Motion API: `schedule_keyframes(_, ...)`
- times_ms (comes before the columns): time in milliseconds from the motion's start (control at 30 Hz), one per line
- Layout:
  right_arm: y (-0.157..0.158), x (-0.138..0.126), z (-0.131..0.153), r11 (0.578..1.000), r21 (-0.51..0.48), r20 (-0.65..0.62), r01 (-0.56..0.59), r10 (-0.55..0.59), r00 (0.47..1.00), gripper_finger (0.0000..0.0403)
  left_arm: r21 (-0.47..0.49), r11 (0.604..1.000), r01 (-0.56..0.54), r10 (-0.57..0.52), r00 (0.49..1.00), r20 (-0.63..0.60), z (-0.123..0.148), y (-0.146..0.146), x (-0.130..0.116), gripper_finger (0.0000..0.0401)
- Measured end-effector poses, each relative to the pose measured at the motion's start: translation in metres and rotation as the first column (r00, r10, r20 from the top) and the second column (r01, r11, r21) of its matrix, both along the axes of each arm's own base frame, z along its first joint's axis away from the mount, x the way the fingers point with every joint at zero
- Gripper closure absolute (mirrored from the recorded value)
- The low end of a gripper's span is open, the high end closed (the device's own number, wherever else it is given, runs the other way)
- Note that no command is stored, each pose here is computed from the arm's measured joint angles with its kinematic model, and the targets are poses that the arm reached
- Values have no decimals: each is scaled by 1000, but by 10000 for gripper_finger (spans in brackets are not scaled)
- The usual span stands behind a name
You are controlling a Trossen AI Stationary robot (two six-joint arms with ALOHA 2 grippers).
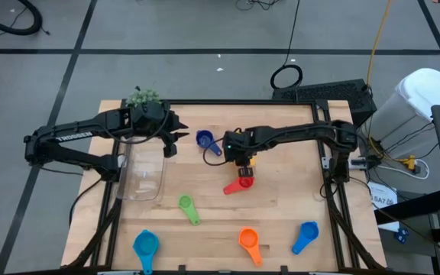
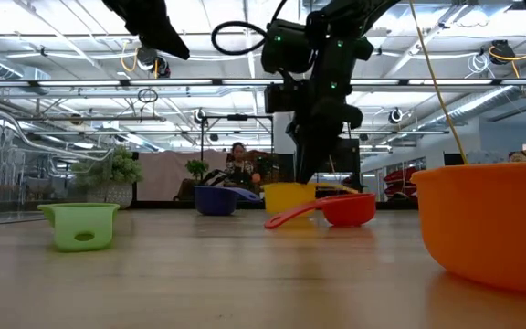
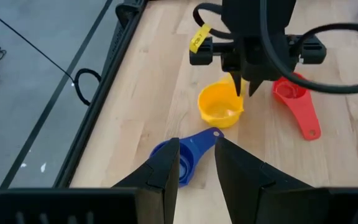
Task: Nest measuring cups in basket
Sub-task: Move the yellow measuring cup to the top center of the table, then stack the dark blue measuring cup on top of the yellow measuring cup
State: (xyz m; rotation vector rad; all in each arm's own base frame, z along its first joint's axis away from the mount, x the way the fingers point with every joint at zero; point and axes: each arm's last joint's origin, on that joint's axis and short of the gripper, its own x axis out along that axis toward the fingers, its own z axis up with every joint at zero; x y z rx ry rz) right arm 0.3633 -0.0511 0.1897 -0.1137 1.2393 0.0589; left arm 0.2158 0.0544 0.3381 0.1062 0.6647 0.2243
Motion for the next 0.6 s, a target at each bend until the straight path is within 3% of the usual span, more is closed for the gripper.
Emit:
schedule_keyframes(233, 0, -2, 12, 1000, -13, 47, 21, -20, 999, 238, 0, 1000, 0, 0, 1000, 0, 0, 0, 0, 295)
schedule_keyframes(433, -16, 5, 40, 984, -141, 271, 110, -69, 960, 217, 3, 1000, 2, -2, 1000, 0, 0, 0, 0, 295)
schedule_keyframes(600, -46, 15, 43, 968, -27, 372, 250, -223, 901, 216, 5, 1000, 2, -2, 1000, 6, 1, 0, 0, 295)
